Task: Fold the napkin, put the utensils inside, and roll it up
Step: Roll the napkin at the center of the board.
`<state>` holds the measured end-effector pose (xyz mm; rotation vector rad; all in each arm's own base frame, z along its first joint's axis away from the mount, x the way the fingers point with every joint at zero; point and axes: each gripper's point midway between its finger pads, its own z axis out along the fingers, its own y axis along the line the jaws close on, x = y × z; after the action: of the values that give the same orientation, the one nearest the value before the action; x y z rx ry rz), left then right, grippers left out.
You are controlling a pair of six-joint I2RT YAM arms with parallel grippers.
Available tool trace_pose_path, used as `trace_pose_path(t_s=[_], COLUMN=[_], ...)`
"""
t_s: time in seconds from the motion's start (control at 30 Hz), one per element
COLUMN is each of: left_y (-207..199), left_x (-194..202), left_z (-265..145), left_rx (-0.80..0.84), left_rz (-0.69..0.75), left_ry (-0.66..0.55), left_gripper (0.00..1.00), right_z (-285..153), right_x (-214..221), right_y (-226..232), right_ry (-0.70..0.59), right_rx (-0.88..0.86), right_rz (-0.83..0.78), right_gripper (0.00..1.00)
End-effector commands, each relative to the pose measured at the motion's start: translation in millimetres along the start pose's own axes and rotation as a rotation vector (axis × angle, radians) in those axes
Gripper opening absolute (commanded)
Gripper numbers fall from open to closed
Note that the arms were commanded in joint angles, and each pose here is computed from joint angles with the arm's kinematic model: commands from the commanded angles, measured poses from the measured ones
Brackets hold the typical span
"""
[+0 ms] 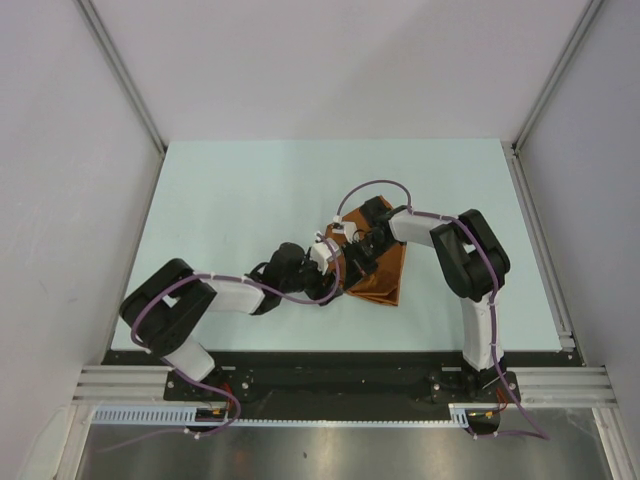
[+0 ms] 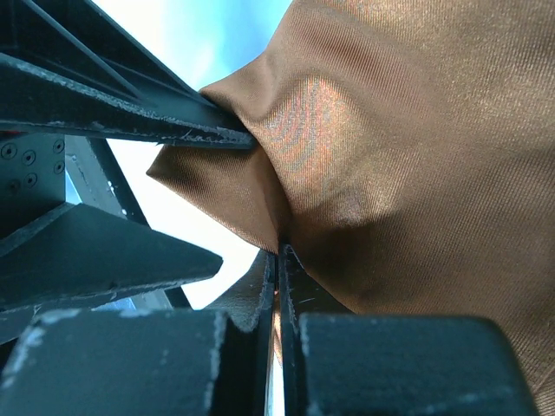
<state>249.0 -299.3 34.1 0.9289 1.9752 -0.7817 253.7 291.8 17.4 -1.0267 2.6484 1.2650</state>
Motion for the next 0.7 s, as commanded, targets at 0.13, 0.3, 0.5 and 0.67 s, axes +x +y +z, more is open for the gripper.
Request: trace_pose_path(t_s=[0.13, 0.3, 0.5, 0.67], left_y=[12, 20, 22, 19], left_x=[-3, 3, 9, 11], left_z=[8, 10, 15, 15], left_rx=[-0.065, -0.104, -0.107, -0.086], left_rz=[0.010, -0.012, -0.032, -0.060], left_ry=[0.026, 0.062, 0.100, 0.109], left_gripper=[0.49, 0.37, 0.08, 0.00], right_z=[4, 4, -6, -36], right_x=[6, 5, -5, -16], right_y=[-19, -17, -9, 3], right_ry=[0.023, 0.018, -0.037, -0.162], right_rx=[0.054, 0.047, 0.026, 0.074], right_rz=[0.013, 0.014, 0.000, -0.025], right_gripper=[0.00, 0.00, 0.04, 0.36])
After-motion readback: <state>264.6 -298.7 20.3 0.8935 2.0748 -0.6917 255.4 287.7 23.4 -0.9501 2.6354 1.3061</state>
